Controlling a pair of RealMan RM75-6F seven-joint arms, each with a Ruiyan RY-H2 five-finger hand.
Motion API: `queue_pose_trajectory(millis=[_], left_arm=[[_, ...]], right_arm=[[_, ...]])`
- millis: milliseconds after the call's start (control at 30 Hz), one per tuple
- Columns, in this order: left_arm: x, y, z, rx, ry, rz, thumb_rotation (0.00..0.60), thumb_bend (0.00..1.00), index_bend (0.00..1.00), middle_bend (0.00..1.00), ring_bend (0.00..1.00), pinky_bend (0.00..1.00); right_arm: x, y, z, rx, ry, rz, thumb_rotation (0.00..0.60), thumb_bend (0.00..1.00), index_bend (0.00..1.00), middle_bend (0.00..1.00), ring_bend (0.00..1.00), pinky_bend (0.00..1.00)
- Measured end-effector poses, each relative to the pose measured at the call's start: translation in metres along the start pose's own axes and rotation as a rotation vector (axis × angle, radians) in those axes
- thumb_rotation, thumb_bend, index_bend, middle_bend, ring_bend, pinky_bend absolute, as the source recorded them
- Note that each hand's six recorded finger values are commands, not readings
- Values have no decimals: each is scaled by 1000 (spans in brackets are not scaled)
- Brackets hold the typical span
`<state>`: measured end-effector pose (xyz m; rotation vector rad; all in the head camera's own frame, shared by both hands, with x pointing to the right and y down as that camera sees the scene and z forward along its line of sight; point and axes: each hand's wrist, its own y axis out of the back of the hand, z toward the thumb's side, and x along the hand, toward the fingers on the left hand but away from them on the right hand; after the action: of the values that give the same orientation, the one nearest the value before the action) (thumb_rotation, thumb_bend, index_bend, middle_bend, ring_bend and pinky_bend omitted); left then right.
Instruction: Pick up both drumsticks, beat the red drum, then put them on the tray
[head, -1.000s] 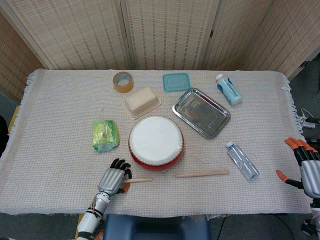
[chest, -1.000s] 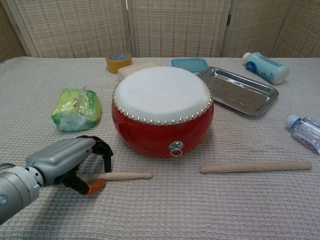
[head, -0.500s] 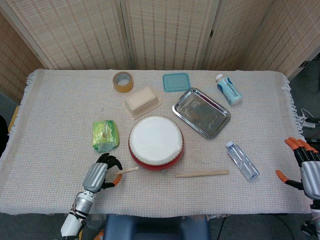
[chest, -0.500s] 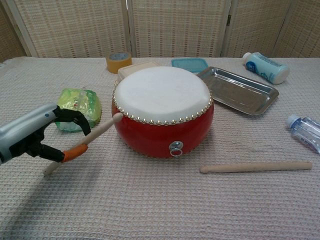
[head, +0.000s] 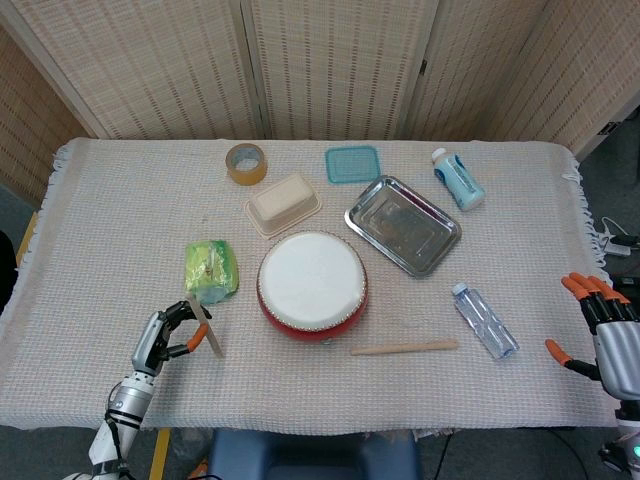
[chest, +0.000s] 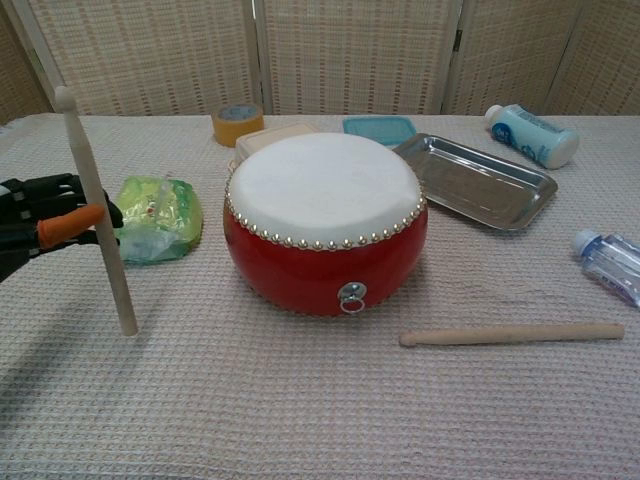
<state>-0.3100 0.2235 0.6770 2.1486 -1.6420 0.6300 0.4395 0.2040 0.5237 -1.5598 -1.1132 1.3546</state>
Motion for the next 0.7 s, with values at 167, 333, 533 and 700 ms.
queue_pose_trajectory(millis=[167,333,533,700], left_arm=[[3,13,-10,-235,9,-23,600,514,424,434,327,333],[9,24,-22,-351,20,-59,600,519,346,425,336,359],[11,18,-27,-363,21,-105,600,520,330,469,437,452],[10,16,-25,-323,1,-104,600,484,395,553,517,557]], right_arm=[[2,0,2,0,3,-3,599,133,163,132,47,206],[3,0,2,1,-5,-6,599,133,167,132,47,206],[4,1,2,0,-3,-8,600,133,174,132,47,206],[4,2,3,-4,6,-18,600,133,188,143,58,206]])
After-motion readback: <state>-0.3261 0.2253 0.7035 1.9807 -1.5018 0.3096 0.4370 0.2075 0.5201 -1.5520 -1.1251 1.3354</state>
